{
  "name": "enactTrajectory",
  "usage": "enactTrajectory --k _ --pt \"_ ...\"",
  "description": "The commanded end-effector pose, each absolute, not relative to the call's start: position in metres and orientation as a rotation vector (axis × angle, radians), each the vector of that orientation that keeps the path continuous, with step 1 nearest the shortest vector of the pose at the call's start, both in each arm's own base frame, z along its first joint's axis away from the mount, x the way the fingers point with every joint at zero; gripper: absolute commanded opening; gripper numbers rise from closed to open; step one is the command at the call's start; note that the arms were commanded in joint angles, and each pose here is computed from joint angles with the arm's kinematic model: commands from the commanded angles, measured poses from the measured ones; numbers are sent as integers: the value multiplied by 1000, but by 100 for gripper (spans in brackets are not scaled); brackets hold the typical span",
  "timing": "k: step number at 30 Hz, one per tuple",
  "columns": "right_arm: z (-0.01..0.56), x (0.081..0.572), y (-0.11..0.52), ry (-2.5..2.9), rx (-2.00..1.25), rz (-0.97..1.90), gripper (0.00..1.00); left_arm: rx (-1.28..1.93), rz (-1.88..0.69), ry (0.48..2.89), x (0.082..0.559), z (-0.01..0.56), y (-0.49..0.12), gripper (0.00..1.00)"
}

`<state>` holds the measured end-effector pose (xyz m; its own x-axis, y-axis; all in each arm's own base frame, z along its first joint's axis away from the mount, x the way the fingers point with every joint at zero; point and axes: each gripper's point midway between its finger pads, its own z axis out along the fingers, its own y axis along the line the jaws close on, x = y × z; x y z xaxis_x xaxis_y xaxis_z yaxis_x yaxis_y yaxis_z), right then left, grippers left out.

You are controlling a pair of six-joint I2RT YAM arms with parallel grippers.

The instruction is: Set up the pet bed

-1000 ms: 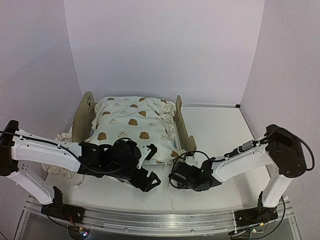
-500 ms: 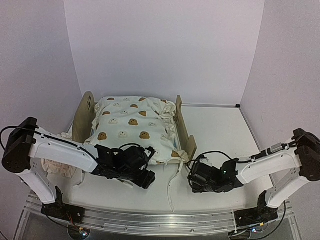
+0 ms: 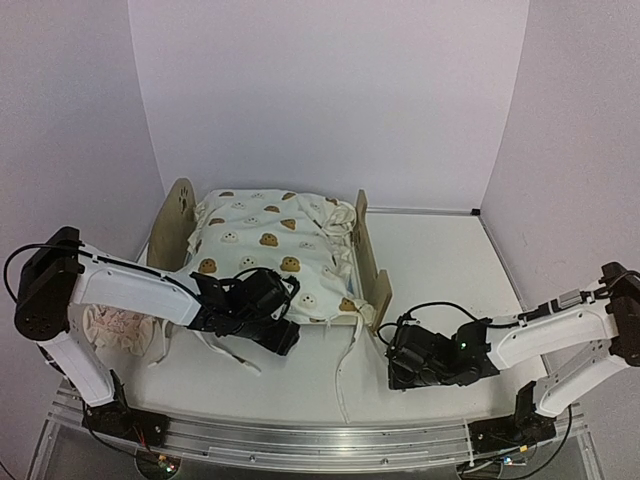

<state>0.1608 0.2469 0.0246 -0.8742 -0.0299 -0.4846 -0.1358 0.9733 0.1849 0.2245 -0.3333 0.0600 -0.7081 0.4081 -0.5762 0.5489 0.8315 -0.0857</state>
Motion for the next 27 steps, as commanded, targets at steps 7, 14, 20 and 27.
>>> enactTrajectory --k 7,14,20,27 --pt "8 133 267 2744 -274 358 0 621 -317 2328 301 87 -332 70" --pt "5 128 284 2764 -335 411 0 664 -379 2372 294 93 -345 71" --pt "28 135 293 2718 -368 424 0 753 -445 2437 250 99 -351 75" --pt "42 136 301 2710 -395 444 0 922 -465 2479 187 96 -369 67"
